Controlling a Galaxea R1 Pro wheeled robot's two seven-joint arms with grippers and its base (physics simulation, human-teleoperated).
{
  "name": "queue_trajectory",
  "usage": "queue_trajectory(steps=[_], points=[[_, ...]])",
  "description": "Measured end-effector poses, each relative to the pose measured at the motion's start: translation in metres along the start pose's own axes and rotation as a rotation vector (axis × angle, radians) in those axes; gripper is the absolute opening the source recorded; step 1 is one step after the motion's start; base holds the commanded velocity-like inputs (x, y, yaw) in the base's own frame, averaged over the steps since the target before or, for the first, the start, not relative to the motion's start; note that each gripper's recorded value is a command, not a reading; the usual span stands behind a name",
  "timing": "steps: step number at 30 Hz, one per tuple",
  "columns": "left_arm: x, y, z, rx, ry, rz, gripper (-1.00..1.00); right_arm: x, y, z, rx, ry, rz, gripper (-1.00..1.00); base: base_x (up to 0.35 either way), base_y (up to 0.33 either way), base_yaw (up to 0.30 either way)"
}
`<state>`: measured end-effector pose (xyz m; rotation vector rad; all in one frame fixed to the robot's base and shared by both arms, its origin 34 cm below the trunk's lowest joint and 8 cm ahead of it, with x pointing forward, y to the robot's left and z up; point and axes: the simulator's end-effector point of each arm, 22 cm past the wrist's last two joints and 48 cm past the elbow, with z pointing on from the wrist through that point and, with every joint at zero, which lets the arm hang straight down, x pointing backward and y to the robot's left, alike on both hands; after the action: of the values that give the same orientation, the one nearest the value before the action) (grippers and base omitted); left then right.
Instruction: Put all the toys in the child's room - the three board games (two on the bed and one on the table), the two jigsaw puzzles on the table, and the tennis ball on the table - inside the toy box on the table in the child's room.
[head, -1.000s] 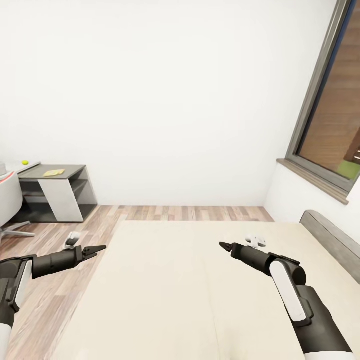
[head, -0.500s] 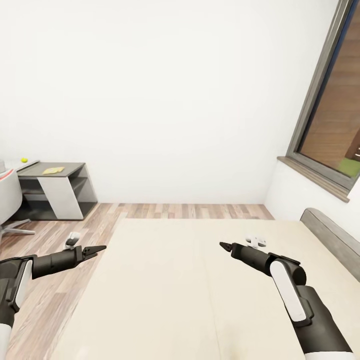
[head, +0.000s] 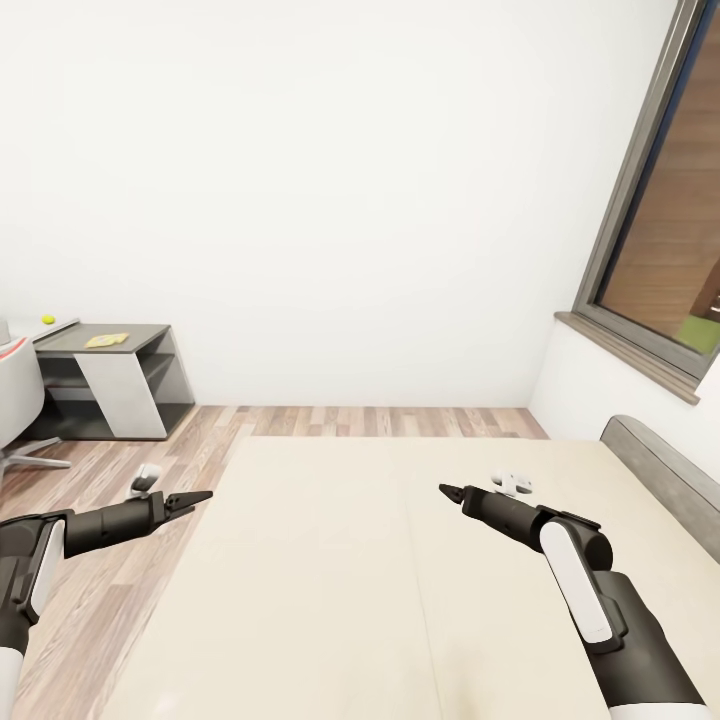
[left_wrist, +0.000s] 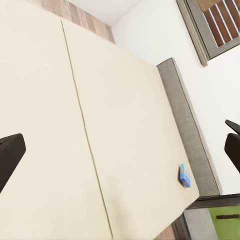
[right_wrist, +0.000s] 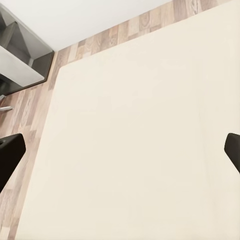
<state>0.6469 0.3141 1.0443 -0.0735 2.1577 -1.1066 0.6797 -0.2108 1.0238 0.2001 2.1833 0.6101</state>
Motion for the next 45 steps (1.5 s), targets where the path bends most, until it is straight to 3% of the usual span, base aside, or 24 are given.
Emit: queue_trajectory(steps=[12,45], points=[[-0.0021,-0.0009,0.0011,0.003,-0.012,0.030,1.00,0.0000,0.0000,0.0000,0.000,0.000,0.000,1.00,0.000,0.000,0.000],[-0.0023,-0.0006,0.0012,0.002,-0.013,0.033,1.00,0.0000,0.0000,0.0000,0.000,0.000,0.000,1.00,0.000,-0.036,0.000]])
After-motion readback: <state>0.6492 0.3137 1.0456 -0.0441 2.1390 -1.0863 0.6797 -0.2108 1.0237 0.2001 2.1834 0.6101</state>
